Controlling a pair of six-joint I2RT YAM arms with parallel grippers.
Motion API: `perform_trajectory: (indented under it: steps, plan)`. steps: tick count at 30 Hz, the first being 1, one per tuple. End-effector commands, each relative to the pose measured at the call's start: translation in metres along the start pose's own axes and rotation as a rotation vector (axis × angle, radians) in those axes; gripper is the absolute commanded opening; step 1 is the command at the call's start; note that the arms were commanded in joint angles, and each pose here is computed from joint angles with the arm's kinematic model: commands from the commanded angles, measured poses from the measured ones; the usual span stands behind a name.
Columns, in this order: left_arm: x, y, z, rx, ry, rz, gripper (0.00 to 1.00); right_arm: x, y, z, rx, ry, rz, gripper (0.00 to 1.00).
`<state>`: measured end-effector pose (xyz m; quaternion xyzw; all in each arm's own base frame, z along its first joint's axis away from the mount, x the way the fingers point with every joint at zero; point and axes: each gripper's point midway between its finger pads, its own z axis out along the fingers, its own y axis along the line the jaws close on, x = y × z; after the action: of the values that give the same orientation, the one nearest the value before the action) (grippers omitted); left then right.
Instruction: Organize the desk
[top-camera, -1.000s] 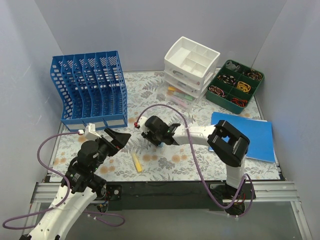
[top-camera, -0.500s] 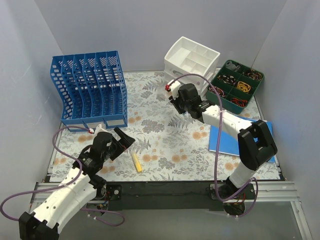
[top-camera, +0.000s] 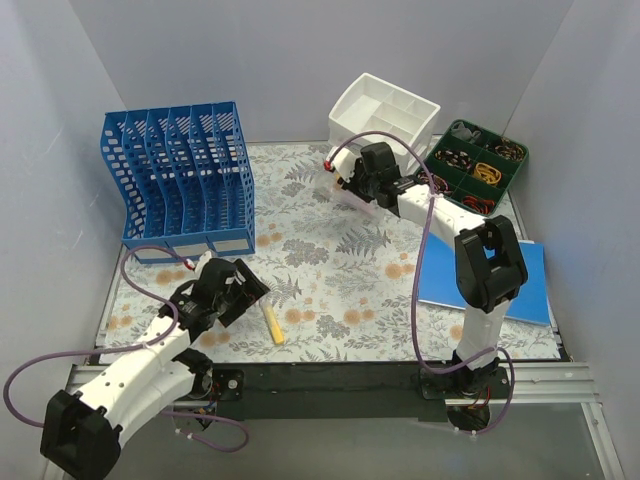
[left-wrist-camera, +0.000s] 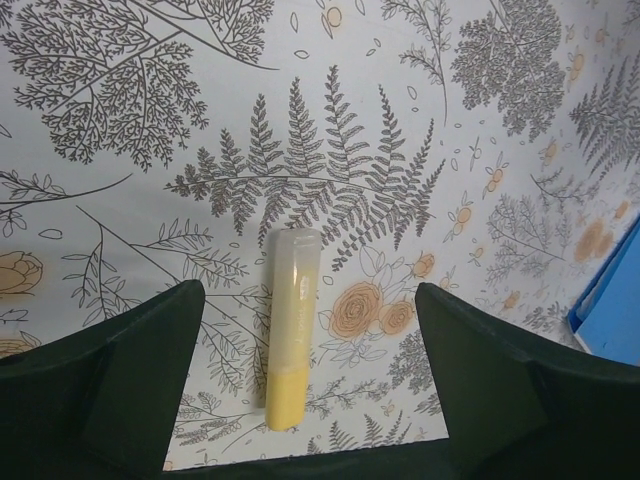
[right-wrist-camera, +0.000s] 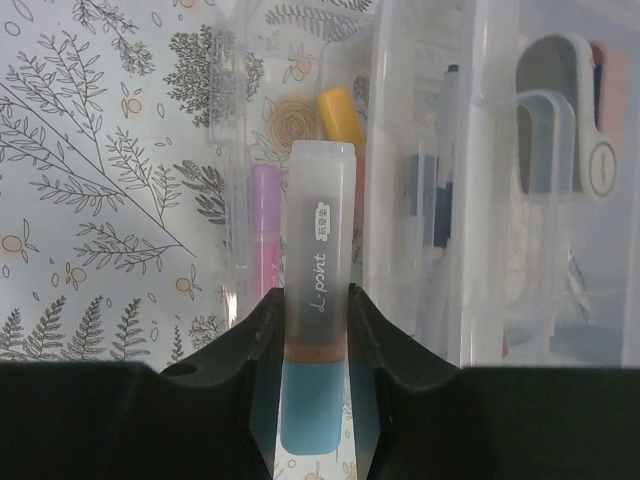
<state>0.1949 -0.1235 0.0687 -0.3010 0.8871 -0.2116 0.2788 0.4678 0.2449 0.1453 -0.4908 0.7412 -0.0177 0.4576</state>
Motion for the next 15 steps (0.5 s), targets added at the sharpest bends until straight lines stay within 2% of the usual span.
perform_trajectory:
  steps: [1,3,6,7,9,10,15]
  plan:
    - [0.0,-0.009,-0.001,0.004,0.026,0.015,0.87,-0.022,-0.005,0.009,-0.042,-0.058,-0.091,0.01]
    - [0.003,-0.009,0.001,-0.004,0.039,0.023,0.87,-0.018,-0.006,0.016,-0.038,-0.042,-0.091,0.04]
    - [0.009,-0.006,0.005,-0.024,0.062,0.04,0.87,-0.017,-0.011,0.024,-0.027,-0.035,-0.085,0.14]
    - [0.01,-0.005,0.007,-0.031,0.068,0.046,0.86,-0.017,-0.018,0.026,0.0,-0.021,-0.084,0.21]
    - [0.013,-0.004,0.008,-0.036,0.08,0.055,0.86,-0.012,-0.021,0.03,0.008,-0.007,-0.078,0.28]
    - [0.013,-0.005,0.009,-0.038,0.078,0.058,0.86,-0.009,-0.022,0.032,0.01,0.001,-0.073,0.35]
    - [0.02,0.001,0.018,-0.073,0.097,0.076,0.84,-0.008,-0.025,0.032,0.018,0.005,-0.06,0.47]
